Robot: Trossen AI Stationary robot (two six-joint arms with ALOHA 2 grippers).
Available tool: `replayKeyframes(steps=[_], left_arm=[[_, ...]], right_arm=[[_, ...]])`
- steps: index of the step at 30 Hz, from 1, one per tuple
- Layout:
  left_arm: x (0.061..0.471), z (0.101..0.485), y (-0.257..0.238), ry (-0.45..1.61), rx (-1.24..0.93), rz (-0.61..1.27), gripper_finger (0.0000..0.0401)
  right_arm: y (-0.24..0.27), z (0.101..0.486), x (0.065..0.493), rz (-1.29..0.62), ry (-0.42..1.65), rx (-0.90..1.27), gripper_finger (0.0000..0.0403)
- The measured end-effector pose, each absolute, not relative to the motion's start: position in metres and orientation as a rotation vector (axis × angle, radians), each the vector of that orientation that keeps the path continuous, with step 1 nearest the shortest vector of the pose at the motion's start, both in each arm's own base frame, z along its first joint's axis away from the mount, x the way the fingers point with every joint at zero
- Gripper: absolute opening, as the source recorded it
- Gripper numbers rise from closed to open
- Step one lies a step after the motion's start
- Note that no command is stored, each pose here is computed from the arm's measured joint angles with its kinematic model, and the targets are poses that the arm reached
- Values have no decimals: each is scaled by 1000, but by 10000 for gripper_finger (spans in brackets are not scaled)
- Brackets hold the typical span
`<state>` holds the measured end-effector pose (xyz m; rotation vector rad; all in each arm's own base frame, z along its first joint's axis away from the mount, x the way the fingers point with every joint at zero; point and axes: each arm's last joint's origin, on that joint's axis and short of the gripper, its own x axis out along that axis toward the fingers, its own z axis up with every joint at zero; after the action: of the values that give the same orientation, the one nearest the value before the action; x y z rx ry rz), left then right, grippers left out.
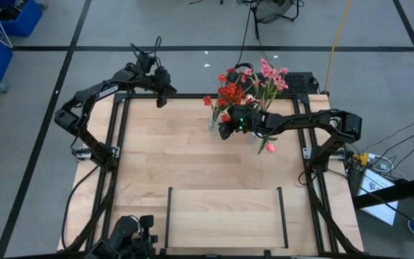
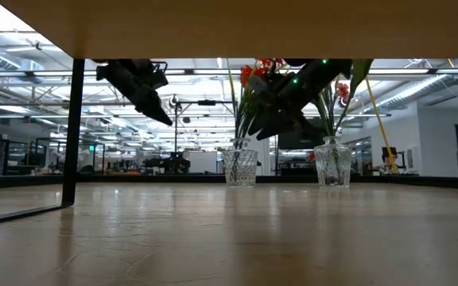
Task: Pick and place flowers into a vace then onto a shelf
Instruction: Put the left transparent vase with flowers on the shelf
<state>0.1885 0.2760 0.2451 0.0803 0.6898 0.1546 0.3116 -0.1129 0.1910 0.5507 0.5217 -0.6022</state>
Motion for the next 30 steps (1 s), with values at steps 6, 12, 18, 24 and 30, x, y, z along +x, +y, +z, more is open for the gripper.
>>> replayKeyframes(steps=[6, 12, 18, 24, 30], left_arm=[[191, 235, 282, 724, 49, 194, 15], [194, 223, 286, 747, 27, 182, 4], [196, 209, 291, 765, -31, 182, 18], [199, 192, 296, 786, -89, 179, 7], [201, 180, 298, 801, -143, 175, 16]], right_arm=[[-110, 191, 313, -579, 541, 499, 149], [-103, 191, 315, -529, 564, 395, 174], [-95, 192, 318, -441, 604, 194, 185], [-91, 192, 319, -419, 632, 49, 181], [-96, 193, 318, -435, 653, -77, 181]])
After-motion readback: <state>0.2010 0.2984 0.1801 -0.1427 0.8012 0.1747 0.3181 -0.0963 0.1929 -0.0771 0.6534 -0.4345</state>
